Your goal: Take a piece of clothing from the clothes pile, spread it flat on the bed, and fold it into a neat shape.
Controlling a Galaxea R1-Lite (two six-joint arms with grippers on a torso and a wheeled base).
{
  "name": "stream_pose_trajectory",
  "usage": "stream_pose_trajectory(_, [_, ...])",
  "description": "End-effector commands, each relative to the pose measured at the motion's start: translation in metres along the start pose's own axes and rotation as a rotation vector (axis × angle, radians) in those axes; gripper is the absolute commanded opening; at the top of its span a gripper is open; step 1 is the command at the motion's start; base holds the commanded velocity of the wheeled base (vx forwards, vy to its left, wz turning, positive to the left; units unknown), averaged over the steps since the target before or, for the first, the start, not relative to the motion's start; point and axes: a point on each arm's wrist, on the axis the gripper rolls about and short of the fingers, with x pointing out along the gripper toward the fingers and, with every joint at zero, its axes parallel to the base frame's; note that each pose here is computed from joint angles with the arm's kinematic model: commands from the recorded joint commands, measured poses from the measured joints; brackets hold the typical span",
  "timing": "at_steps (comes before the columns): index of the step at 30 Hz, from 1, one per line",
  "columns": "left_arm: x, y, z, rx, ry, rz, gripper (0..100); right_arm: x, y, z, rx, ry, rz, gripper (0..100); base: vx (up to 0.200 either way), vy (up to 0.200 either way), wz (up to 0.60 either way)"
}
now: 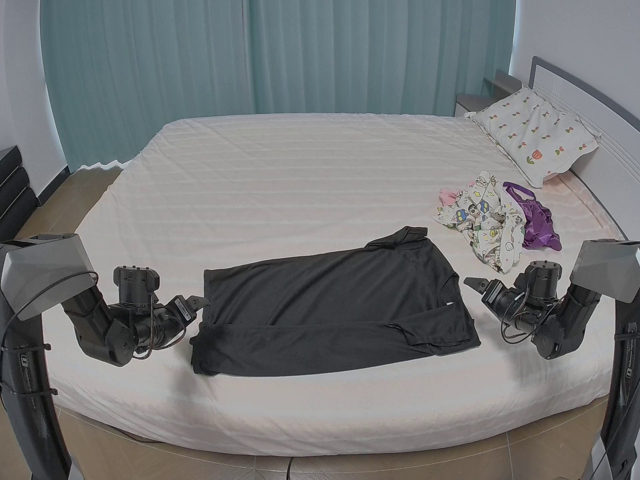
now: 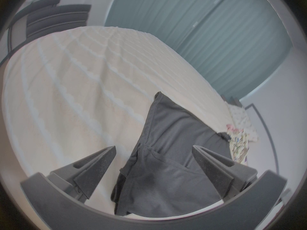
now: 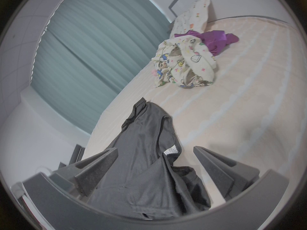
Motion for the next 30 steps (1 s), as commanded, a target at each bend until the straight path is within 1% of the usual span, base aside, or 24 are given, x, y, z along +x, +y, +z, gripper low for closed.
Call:
stream_pose_trajectory(1, [-0.029, -0.011, 0.008, -0.072, -0.035, -0.036, 100, -0.015, 0.010, 0.002, 0.069, -0.030, -0.021, 100, 0.200, 0.000, 0.00])
stream_pose_trajectory(4, [-0.030, -0.006, 0.003, -0.090, -0.011, -0.025, 100, -0.014, 0.010, -0.002, 0.091, -0.019, -0.022, 100, 0.200, 0.000, 0.00])
stream_pose_trajectory(7, [-0.029, -0.005, 0.003, -0.092, -0.010, -0.024, 100, -0.010, 0.008, -0.004, 0.158, -0.013, -0.022, 100, 0.200, 0.000, 0.00])
stream_pose_trajectory(9, [-0.028, -0.005, 0.003, -0.093, -0.011, -0.023, 100, -0.006, 0.006, -0.010, 0.186, -0.002, -0.026, 100, 0.200, 0.000, 0.00])
stream_pose_trajectory(13, [-0.027, -0.002, 0.001, -0.096, -0.003, -0.012, 100, -0.003, 0.003, -0.019, 0.186, 0.018, -0.031, 100, 0.200, 0.000, 0.00])
stream_pose_trajectory(21, [-0.021, 0.004, -0.003, -0.104, 0.016, 0.008, 100, -0.004, 0.003, -0.023, 0.188, 0.029, -0.036, 100, 0.200, 0.000, 0.00])
stream_pose_trajectory(25, [-0.021, 0.004, -0.003, -0.131, 0.013, 0.006, 100, -0.004, 0.003, -0.024, 0.188, 0.031, -0.039, 100, 0.000, 0.000, 0.00])
stream_pose_trajectory(30, [-0.020, 0.004, -0.003, -0.137, 0.013, 0.006, 100, -0.004, 0.002, -0.025, 0.189, 0.034, -0.042, 100, 0.000, 0.000, 0.00])
